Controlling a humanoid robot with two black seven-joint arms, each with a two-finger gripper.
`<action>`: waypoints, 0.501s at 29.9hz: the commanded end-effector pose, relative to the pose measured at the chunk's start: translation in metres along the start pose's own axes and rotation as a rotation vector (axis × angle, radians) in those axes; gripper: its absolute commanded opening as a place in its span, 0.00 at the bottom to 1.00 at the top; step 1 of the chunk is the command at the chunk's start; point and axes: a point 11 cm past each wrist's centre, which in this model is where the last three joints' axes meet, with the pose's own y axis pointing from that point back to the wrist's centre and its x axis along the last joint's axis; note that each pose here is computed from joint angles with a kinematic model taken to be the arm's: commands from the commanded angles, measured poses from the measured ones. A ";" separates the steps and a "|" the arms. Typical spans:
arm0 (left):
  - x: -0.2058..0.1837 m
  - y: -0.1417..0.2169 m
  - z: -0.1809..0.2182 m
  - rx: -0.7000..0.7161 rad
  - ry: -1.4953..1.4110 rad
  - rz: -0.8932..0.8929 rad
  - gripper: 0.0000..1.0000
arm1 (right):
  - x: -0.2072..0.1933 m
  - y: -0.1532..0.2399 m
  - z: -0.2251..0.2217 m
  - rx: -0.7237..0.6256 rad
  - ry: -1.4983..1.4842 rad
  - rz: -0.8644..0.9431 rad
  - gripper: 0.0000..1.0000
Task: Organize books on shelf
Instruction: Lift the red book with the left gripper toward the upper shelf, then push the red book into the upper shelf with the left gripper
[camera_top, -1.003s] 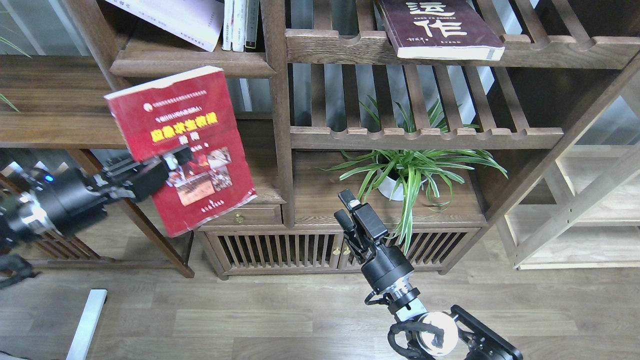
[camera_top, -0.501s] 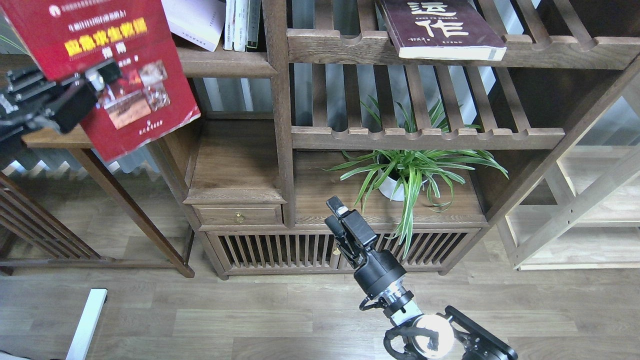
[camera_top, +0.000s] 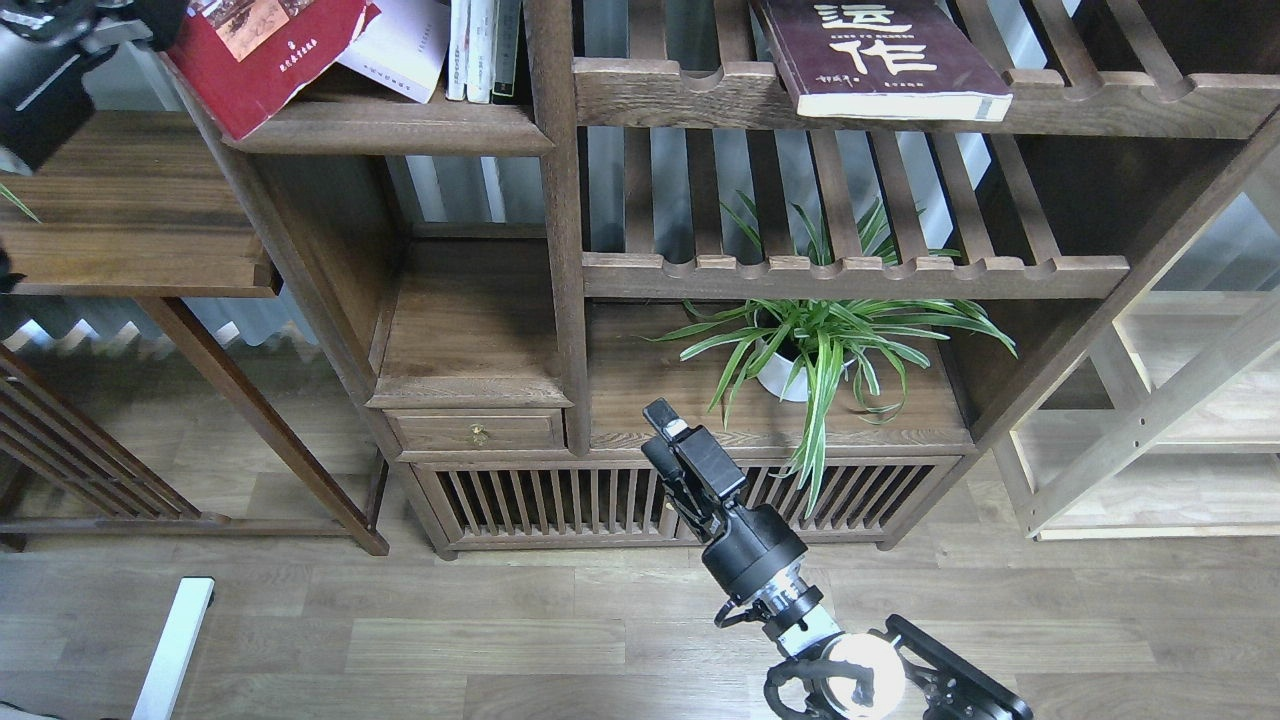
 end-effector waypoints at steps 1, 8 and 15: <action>-0.011 -0.016 -0.001 -0.031 0.000 0.080 0.00 | -0.002 -0.001 0.000 0.001 -0.002 -0.006 0.88; -0.039 -0.052 -0.002 -0.030 0.002 0.140 0.00 | -0.002 -0.001 -0.001 0.003 -0.001 -0.007 0.88; -0.049 -0.084 -0.006 -0.028 -0.013 0.160 0.01 | -0.003 -0.002 -0.004 0.012 0.000 -0.010 0.88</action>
